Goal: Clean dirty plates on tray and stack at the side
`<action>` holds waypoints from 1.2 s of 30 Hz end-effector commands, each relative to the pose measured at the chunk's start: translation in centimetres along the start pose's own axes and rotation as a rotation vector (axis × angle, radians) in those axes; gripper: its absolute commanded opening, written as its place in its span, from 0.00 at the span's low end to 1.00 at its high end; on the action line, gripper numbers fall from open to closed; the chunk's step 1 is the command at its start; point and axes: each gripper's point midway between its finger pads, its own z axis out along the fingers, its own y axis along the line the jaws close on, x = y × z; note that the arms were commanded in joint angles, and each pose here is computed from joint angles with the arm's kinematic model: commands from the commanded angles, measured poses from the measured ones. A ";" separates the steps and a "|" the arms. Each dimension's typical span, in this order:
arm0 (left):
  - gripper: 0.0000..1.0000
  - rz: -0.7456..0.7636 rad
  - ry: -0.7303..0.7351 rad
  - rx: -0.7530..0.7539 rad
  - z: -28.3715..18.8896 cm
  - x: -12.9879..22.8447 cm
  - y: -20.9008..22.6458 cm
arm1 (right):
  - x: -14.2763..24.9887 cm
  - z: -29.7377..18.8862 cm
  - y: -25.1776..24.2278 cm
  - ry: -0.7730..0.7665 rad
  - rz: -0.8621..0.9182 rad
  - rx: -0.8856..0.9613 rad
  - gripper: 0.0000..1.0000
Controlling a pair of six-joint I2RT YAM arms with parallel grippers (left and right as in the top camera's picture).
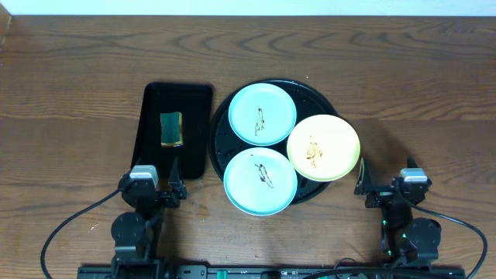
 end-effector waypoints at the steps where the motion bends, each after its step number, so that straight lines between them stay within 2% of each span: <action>1: 0.82 -0.030 0.105 -0.013 -0.1 1.7 0.2 | 0.0 0.0 -0.7 0.036 0.038 0.043 0.99; 5: 0.82 -0.032 0.147 -0.018 -0.1 0.7 0.1 | -0.2 0.1 -0.7 0.084 0.035 0.050 0.99; 13: 0.82 -0.043 0.355 -0.041 0.7 -0.8 0.0 | 0.3 1.0 -0.7 0.345 0.067 0.079 0.99; 20: 0.82 -0.059 0.612 -0.059 1.2 -2.4 -0.3 | 0.0 2.6 0.5 0.614 0.068 0.038 0.99; 26: 0.82 -0.070 0.803 -0.081 1.3 -4.1 -0.5 | 0.0 3.5 1.6 0.844 -0.047 -0.059 0.99; 30: 0.82 -0.074 0.876 -0.089 1.2 -3.8 -0.5 | -0.5 4.1 3.2 0.881 0.002 -0.136 0.99; 36: 0.82 -0.075 0.892 -0.091 1.8 -3.3 -0.4 | -1.3 5.3 3.3 0.824 0.003 -0.141 0.99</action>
